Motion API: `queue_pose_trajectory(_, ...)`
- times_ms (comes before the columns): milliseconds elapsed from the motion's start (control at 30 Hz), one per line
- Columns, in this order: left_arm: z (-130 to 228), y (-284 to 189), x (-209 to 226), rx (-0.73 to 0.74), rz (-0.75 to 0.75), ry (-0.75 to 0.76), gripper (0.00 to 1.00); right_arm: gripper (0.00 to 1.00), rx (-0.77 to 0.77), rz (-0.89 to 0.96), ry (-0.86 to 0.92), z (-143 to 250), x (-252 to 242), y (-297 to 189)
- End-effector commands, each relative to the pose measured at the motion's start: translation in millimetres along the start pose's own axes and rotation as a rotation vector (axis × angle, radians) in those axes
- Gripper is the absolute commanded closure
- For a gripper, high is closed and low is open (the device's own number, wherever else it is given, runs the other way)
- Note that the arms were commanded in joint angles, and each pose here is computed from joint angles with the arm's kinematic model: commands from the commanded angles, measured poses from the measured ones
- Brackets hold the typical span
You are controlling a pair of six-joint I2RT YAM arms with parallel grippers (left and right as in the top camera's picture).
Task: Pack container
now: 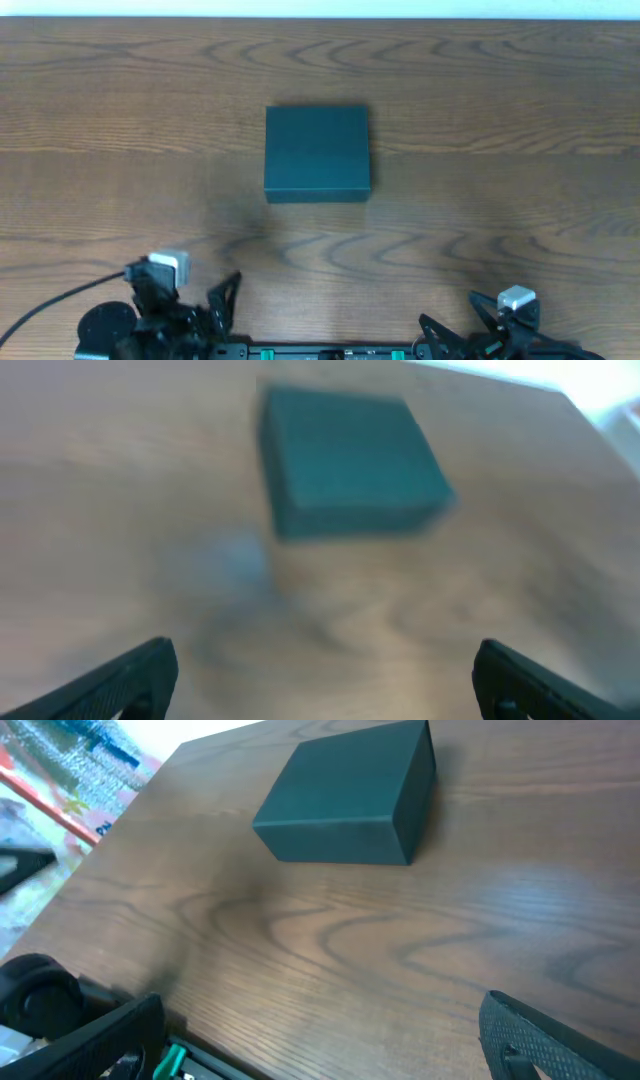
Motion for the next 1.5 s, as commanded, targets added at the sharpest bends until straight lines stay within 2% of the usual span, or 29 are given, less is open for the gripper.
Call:
queue_pose_trajectory(0, -10.7, 8.4, 39.6, -0.088, -0.214, 0.126, 0.05, 0.01, 0.004, -0.018, 0.007, 2.0, 2.0, 0.6)
queue_pose_trajectory(100, -8.2, 25.8, 60.5, -0.130, -0.284, 0.143, 0.05, 0.01, 0.004, -0.018, 0.007, 2.0, 2.0, 0.6)
queue_pose_trajectory(300, -1.1, 62.1, 86.1, -0.237, -0.315, 0.150, 0.05, 0.01, 0.005, -0.018, 0.008, 2.1, 2.0, 0.5)
queue_pose_trajectory(633, 17.6, 95.8, 106.9, -0.253, -0.321, 0.146, 0.05, 0.01, 0.004, -0.018, 0.007, 2.0, 2.0, 0.6)
queue_pose_trajectory(1467, 16.1, 96.4, 106.3, -0.261, -0.318, 0.148, 0.05, 0.01, 0.004, -0.018, 0.007, 2.0, 2.0, 0.6)
Point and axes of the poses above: each gripper's point midway between its finger pads, its own y axis out along the fingers, its own x axis along the line the jaws close on, z = x × y, the point moved 1 cm from there along -y, back along the fingers, and after that the axes turned 11 degrees about -y, right-handed, at the moved point
